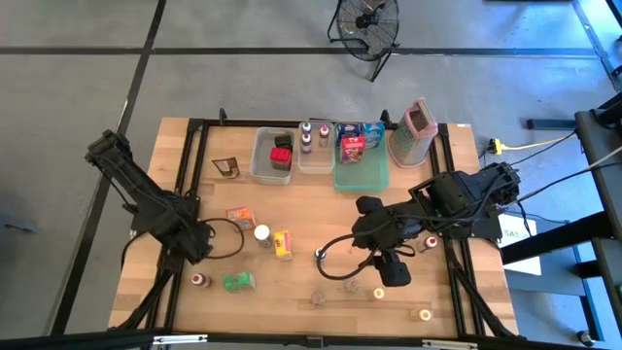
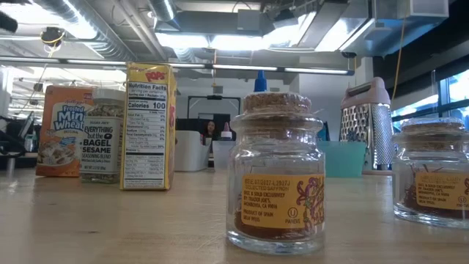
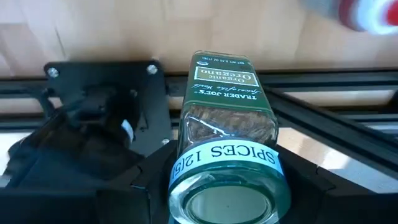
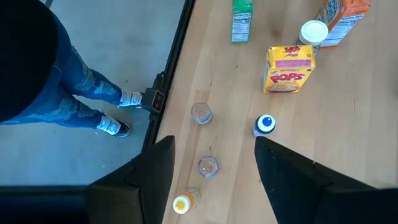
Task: Pick & Place Kitchen Items
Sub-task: Put the green seasoning bottle into the gray bin
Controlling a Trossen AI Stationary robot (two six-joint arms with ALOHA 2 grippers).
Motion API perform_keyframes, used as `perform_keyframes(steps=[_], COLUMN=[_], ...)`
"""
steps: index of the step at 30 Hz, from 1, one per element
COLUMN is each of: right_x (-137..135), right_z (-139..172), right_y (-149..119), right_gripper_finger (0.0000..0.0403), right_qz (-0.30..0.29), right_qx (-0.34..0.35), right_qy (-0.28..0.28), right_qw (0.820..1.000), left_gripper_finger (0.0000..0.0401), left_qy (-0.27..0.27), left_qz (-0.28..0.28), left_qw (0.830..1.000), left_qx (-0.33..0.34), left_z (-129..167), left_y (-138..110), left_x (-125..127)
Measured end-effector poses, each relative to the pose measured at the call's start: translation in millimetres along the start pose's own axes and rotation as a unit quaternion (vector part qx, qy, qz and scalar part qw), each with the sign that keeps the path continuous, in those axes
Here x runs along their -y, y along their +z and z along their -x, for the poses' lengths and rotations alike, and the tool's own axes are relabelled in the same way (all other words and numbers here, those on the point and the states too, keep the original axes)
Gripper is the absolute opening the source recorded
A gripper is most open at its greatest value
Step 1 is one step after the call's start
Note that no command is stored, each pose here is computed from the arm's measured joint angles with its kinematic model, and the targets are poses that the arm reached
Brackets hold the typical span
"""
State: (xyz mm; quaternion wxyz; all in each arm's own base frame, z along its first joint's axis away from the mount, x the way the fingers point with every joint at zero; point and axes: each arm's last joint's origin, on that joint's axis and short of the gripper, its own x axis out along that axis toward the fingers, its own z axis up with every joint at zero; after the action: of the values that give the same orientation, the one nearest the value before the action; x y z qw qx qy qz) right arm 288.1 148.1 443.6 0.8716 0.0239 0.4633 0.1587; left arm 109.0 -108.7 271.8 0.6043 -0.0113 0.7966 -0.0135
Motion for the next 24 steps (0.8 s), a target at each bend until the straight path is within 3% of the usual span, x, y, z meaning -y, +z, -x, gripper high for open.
perform_keyframes(steps=[3,12,18,24], right_x=[-0.3,0.9,0.2,0.8], right_z=[-3.8,-24.2,-24.8,-24.8], right_y=[-1.3,-4.3,-2.1,0.4], right_gripper_finger=[0.0224,0.0224,0.0224,0.0224], right_qz=[0.004,0.004,0.001,-0.001], right_qx=[-0.007,-0.021,-0.010,0.003], right_qy=[-0.002,-0.003,0.002,0.001], right_qw=[1.000,1.000,1.000,1.000], left_gripper_finger=[0.0201,0.0201,0.0201,0.0201], left_qy=[-0.039,-0.038,-0.057,-0.068], left_qz=[-0.007,0.038,0.018,-0.008], left_qw=[0.998,0.997,0.997,0.988], left_qx=[0.042,0.051,0.056,0.137], left_z=[16.2,23.1,30.4,65.8], left_y=[-0.2,7.4,9.4,8.3], left_x=[1.8,-10.7,-13.7,-17.2])
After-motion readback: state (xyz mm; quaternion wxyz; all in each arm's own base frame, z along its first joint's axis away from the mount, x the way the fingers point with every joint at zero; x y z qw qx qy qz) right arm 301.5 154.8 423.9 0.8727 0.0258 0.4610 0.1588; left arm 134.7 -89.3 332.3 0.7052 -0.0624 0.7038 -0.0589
